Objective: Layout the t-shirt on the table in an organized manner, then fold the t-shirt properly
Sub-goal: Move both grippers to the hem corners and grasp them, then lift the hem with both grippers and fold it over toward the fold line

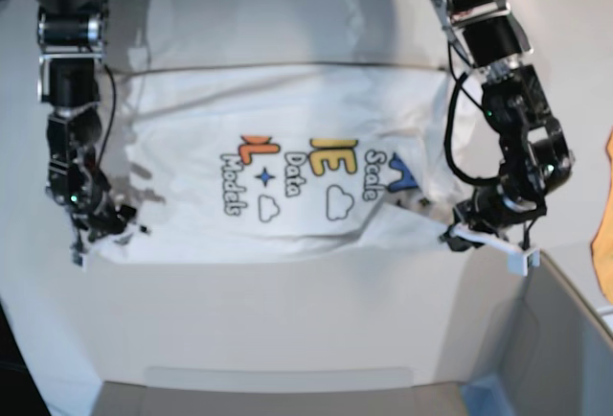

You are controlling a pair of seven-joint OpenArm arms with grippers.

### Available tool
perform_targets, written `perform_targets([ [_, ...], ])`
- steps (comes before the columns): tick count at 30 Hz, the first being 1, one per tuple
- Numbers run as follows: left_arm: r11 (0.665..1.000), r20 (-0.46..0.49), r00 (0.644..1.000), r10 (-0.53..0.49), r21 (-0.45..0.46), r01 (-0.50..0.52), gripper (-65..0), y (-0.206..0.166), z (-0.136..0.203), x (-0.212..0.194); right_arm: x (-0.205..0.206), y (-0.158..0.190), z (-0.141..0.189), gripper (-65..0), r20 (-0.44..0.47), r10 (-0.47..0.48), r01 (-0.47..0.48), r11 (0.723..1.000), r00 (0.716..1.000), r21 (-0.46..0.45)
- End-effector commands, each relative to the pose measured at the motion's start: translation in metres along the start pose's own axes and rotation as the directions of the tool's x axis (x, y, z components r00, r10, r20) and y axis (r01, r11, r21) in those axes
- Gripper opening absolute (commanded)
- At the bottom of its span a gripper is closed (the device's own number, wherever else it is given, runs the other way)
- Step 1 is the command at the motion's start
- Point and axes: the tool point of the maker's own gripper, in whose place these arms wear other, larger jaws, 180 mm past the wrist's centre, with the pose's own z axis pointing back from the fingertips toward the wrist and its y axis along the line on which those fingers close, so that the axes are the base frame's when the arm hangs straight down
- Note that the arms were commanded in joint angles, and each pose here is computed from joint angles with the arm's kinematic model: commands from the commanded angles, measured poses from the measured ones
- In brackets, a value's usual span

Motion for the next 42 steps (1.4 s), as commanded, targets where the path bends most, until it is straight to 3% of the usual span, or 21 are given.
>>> perform_targets([
  [1,1.000,0.043,0.999,-0.018,-0.020,0.019,-65.0,-0.008,0.005,0.018,0.025,-0.012,0.006,-43.4,0.058,-0.007,0.009,0.999,0.998,-0.033],
  [13,1.000,0.045,0.999,-0.017,-0.020,0.018,-65.0,-0.008,0.005,0.018,0.015,-0.017,0.006,-43.8,0.058,-0.011,0.014,0.998,0.998,-0.056],
  [15,1.000,0.046,0.999,-0.018,-0.021,0.019,-65.0,-0.009,0.005,0.019,0.009,-0.015,0.005,-47.2,0.053,-0.011,0.014,0.999,0.999,-0.052],
  [20,1.000,0.046,0.999,-0.018,-0.021,0.019,-65.0,-0.009,0.005,0.019,0.010,-0.017,0.006,-65.0,0.058,-0.009,0.012,0.998,0.998,-0.055],
  [27,1.000,0.041,0.999,-0.020,-0.022,0.021,-65.0,-0.009,0.006,0.019,0.030,-0.006,0.023,-65.0,0.135,0.040,-0.036,0.999,0.990,-0.027],
  [42,0.996,0.074,0.994,-0.082,-0.020,0.084,-65.0,-0.019,0.030,0.019,0.002,0.028,0.075,-65.0,0.223,0.120,-0.137,0.989,0.967,0.058],
])
